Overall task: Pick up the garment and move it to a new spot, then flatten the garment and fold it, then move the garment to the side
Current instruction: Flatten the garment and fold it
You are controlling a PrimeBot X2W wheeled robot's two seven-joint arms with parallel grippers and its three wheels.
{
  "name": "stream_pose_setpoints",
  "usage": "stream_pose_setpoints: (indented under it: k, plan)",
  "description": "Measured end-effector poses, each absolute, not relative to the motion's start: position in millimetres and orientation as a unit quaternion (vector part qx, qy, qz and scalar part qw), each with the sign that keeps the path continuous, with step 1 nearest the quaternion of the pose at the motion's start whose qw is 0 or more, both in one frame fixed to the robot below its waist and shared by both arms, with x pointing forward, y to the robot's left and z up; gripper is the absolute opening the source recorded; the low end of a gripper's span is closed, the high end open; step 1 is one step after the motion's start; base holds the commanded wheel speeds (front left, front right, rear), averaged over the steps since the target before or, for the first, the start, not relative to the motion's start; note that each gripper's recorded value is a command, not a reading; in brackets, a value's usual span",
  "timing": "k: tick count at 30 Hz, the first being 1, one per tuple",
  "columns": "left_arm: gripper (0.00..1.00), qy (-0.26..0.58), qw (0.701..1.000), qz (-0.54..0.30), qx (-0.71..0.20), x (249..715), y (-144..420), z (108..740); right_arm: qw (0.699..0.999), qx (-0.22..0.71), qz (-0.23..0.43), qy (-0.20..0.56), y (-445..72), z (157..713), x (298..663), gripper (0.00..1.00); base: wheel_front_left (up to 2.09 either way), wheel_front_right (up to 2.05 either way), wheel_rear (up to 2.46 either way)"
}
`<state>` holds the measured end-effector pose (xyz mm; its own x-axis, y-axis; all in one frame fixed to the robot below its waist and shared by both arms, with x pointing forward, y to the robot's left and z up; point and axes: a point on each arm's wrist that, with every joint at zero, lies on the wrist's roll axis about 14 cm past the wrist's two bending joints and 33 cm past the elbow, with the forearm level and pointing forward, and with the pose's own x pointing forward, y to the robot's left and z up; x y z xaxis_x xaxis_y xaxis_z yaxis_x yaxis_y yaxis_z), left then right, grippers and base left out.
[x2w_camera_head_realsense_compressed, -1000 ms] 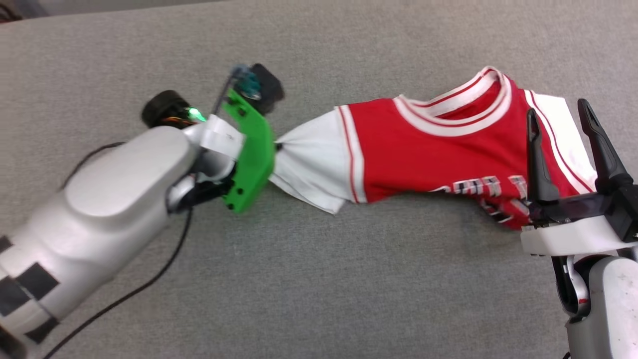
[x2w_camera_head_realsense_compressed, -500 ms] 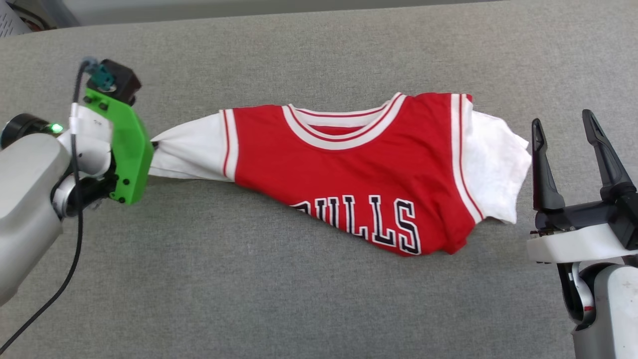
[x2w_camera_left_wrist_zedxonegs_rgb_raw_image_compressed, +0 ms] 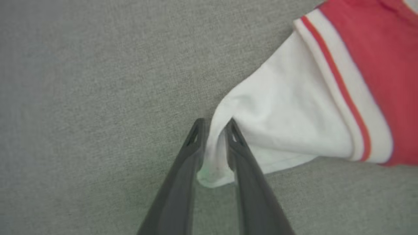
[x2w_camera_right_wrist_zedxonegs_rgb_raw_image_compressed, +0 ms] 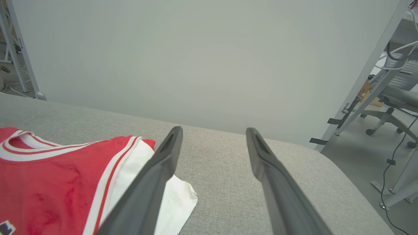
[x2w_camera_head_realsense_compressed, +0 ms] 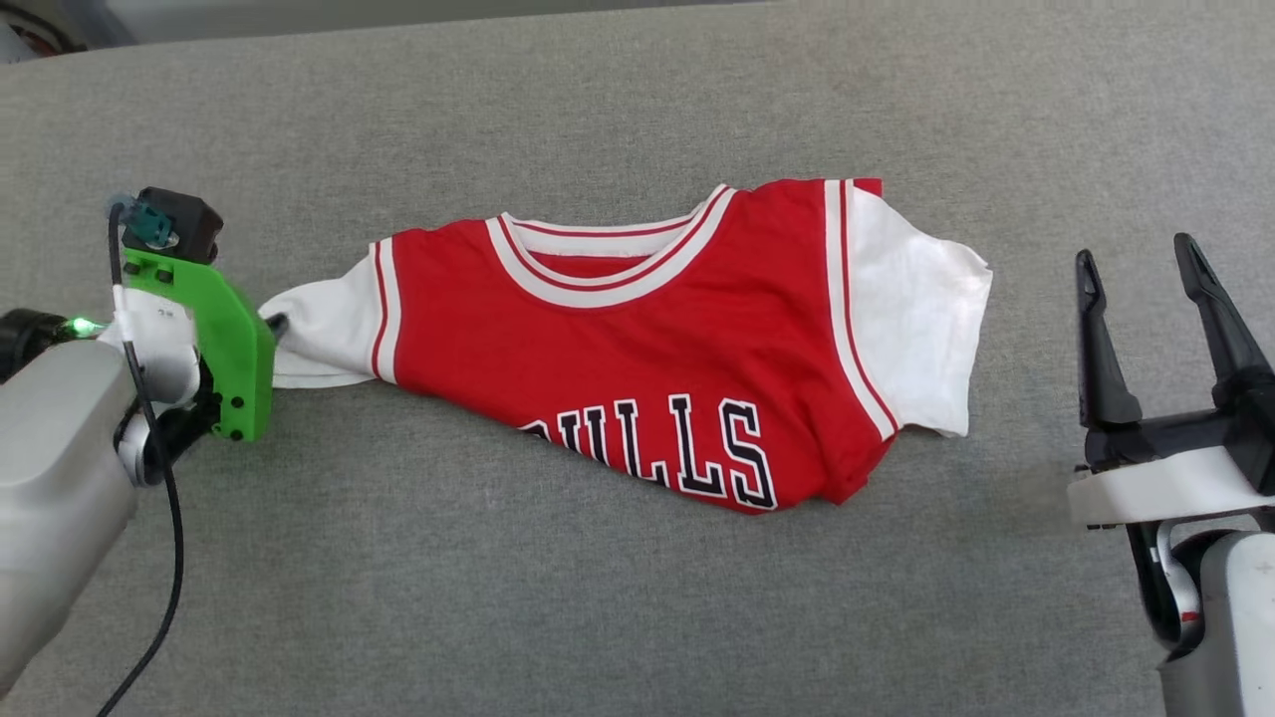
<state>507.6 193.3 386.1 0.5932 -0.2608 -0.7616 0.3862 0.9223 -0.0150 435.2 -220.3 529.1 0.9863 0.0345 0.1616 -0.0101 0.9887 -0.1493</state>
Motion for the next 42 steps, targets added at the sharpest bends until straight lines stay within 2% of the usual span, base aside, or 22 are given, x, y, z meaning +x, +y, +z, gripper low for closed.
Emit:
stream_pose_setpoints:
  k: [6,10,16,22,27,31,36,39,40,42]
  plan:
    - [1.00,0.229,0.954,-0.181,0.071,528.2,179.2,449.1,0.989,-0.085,-0.006,-0.118,-237.1,557.6,430.5,1.00,0.00,0.00,0.00]
    - [1.00,0.107,0.980,-0.163,0.045,523.1,173.6,493.0,0.984,-0.099,-0.005,-0.148,-245.2,581.9,431.6,1.00,0.00,0.00,0.00]
    - [1.00,0.005,0.995,-0.100,0.032,503.0,182.3,543.4,0.977,-0.115,0.022,-0.180,-240.5,611.6,445.5,1.00,0.00,0.00,0.00]
    - [1.00,-0.055,0.997,-0.041,0.023,467.4,191.5,560.9,0.980,-0.138,0.071,-0.128,-227.3,616.2,473.3,1.00,0.00,0.00,0.00]
    - [1.00,-0.084,0.996,0.005,0.018,451.4,201.1,562.6,0.981,-0.156,0.118,-0.007,-212.8,582.1,494.5,1.00,0.00,0.00,0.00]
    - [1.00,-0.069,0.997,0.024,0.009,440.0,202.9,544.0,0.972,-0.154,0.152,0.094,-202.9,548.4,502.0,1.00,0.00,0.00,0.00]
    - [1.00,-0.043,0.998,0.034,-0.005,432.7,200.5,518.0,0.937,-0.138,0.178,0.269,-204.1,487.3,497.3,1.00,0.00,0.00,0.00]
    - [1.00,-0.039,0.998,0.043,-0.011,433.5,201.6,510.9,0.906,-0.138,0.181,0.357,-210.7,454.4,489.4,1.00,0.00,0.00,0.00]
    - [1.00,-0.036,0.998,0.050,-0.016,434.8,202.8,504.8,0.884,-0.132,0.184,0.410,-212.2,431.0,486.9,1.00,0.00,0.00,0.00]
    - [1.00,-0.032,0.998,0.053,-0.018,436.1,203.3,499.6,0.875,-0.137,0.187,0.425,-210.3,418.8,489.8,1.00,0.00,0.00,0.00]
